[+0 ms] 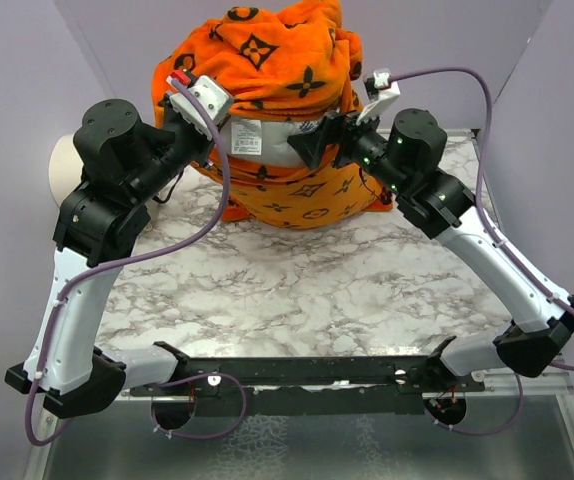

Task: Remove the pillowcase from the pillow
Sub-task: Remove the pillow from the pillowcase.

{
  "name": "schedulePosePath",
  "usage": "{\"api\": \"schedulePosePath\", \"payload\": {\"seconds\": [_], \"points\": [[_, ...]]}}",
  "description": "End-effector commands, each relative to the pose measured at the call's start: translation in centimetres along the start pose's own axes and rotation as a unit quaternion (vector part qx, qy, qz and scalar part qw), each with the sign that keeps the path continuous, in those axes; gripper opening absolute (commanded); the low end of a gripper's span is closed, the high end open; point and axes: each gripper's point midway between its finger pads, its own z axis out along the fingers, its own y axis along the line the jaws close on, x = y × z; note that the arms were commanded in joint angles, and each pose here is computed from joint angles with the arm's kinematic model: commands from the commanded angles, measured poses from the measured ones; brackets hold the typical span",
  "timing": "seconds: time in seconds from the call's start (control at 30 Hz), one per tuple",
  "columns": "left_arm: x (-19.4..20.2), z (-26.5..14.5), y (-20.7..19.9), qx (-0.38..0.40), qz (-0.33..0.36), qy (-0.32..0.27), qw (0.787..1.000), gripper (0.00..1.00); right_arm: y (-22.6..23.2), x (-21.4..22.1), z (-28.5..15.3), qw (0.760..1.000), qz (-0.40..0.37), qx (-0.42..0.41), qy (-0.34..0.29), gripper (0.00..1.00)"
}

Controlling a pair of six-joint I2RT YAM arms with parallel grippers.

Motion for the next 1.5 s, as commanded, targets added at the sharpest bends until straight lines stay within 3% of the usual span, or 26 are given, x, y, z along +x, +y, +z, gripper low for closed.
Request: {"api": "schedulePosePath", "payload": {"seconds": [0.0, 0.33, 0.47, 0.67, 0.73, 1.0, 1.13, 1.17, 1.23, 1.27, 1.47], "points": [[-3.1, -1.3, 0.4, -0.002, -0.001, -0.052, 0.999, 0.0, -0.3, 1.0, 1.9, 0.999, -0.034, -0.007, 0.018, 1.0], [-3.2, -0.9, 0.2, 0.006, -0.001, -0.055, 0.998, 0.0, 1.8, -3.8, 1.7, 0.983, -0.15, -0.067, -0.082, 1.0], [-3.2, -0.4, 0.1, 0.011, -0.005, -0.054, 0.998, 0.0, 3.1, -2.8, 3.5, 0.977, -0.178, -0.086, -0.085, 1.0], [-3.5, -0.4, 0.1, 0.012, -0.004, -0.055, 0.998, 0.0, 3.9, -2.5, 5.8, 0.965, -0.199, -0.091, -0.141, 0.99], [-3.7, -0.5, 0.3, 0.01, 0.002, -0.056, 0.998, 0.0, 4.3, -2.2, 6.8, 0.965, -0.193, -0.103, -0.144, 0.89], [-4.0, -1.4, 0.8, -0.002, 0.03, -0.06, 0.998, 0.0, 5.7, -3.5, 7.9, 0.96, -0.176, -0.115, -0.185, 0.04], [-3.9, -1.6, 2.2, -0.044, 0.05, -0.067, 0.996, 0.01, 7.5, -3.2, 7.8, 0.958, -0.173, -0.129, -0.188, 0.01], [-3.5, -1.5, 2.5, -0.056, 0.062, -0.067, 0.994, 0.1, 8.2, -2.8, 7.8, 0.958, -0.174, -0.134, -0.185, 0.01], [-2.7, -1.1, 2.9, -0.071, 0.083, -0.063, 0.992, 0.38, 9.8, -2.0, 7.7, 0.958, -0.173, -0.141, -0.181, 0.01], [-2.0, -0.8, 3.0, -0.072, 0.094, -0.057, 0.991, 0.45, 10.6, -1.7, 7.6, 0.958, -0.171, -0.145, -0.18, 0.01], [-0.1, -0.3, 3.5, -0.091, 0.14, -0.036, 0.985, 0.52, 14.2, -1.5, 6.9, 0.967, -0.142, -0.136, -0.165, 0.01]]}}
